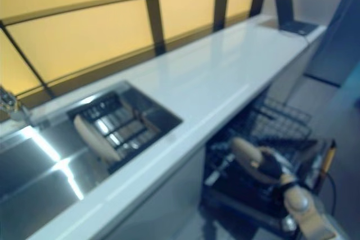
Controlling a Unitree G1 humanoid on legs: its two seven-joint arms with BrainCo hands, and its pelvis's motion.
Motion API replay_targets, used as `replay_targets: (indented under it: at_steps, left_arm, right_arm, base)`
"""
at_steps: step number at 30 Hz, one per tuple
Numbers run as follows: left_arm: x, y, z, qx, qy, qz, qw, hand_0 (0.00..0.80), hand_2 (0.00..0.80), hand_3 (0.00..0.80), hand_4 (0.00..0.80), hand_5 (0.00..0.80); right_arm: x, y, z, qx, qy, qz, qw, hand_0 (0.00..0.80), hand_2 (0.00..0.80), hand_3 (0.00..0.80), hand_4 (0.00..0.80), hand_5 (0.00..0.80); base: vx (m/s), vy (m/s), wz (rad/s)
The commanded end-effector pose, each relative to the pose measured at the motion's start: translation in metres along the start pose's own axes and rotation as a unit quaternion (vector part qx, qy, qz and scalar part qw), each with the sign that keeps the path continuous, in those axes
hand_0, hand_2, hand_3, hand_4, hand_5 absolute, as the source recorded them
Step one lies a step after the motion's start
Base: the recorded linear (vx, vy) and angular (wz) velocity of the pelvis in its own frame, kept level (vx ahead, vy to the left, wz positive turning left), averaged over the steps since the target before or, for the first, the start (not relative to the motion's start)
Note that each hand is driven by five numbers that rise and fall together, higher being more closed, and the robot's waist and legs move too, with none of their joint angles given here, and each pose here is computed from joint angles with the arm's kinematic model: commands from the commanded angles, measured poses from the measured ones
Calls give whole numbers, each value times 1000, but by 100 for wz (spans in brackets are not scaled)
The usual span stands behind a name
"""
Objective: Take plates into dishwasher
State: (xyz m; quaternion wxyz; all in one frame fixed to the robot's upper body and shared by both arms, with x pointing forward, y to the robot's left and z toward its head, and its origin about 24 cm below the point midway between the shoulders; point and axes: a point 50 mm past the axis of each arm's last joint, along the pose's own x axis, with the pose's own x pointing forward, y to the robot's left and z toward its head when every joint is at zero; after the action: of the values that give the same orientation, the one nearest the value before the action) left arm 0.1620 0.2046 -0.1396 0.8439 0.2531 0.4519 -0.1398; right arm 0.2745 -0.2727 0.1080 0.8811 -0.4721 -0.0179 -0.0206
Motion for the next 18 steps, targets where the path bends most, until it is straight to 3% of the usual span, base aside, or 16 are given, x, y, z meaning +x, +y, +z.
replay_targets:
  at_steps: [1, 18]
  left_arm:
    - [0, 20, 9, 56, -10, 16, 998, 0, 0, 0, 0, 0]
    - [1, 24, 16, 70, -23, 14, 997, 0, 0, 0, 0, 0]
  right_arm:
    - [11, 3, 23, 8, -56, -14, 998, 800, 800, 800, 800, 800]
    - [19, 18, 2, -37, -7, 7, 999, 800, 800, 800, 800, 800]
  base:
    - [8, -15, 9]
    - [1, -3, 1]
